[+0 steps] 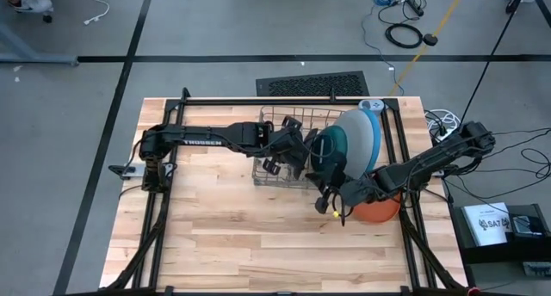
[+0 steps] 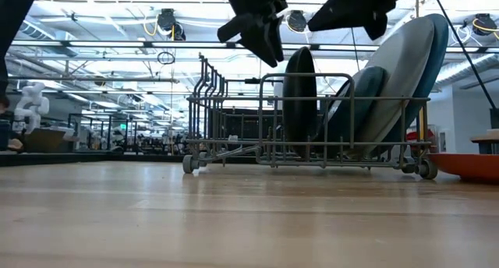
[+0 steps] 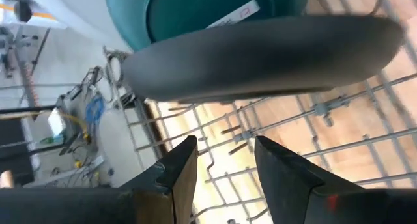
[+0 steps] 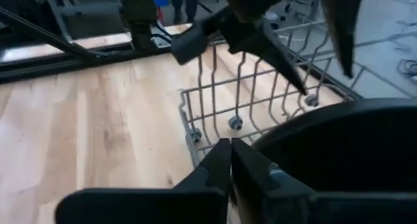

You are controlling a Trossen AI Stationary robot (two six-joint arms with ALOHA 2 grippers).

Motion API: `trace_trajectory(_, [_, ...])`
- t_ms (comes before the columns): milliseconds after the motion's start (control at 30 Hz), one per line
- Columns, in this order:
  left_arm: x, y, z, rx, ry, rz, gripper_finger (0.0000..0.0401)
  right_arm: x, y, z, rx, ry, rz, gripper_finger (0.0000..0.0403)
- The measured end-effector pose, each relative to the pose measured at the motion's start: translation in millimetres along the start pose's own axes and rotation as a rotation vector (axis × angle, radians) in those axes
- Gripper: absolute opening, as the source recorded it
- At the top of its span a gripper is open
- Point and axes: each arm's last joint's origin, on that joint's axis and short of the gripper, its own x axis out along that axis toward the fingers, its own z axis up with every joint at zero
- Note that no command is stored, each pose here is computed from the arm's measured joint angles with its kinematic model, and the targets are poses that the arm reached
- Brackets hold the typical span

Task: Sort dishes
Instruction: Put the black plate into the dish rack

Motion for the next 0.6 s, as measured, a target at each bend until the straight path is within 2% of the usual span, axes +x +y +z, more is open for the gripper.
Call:
trace_trajectory(267, [0,-1,-2,-0.036,-0.007,-0.030,0.0154,-11,-2,1,-0.088,0.098,-0.128,0.0001])
trace_trajectory(600, [5,9,-9,-0.136,-0.060,-0.074,0.0154,-2,-14,23,-0.067,0.084,-0.237,0.0000])
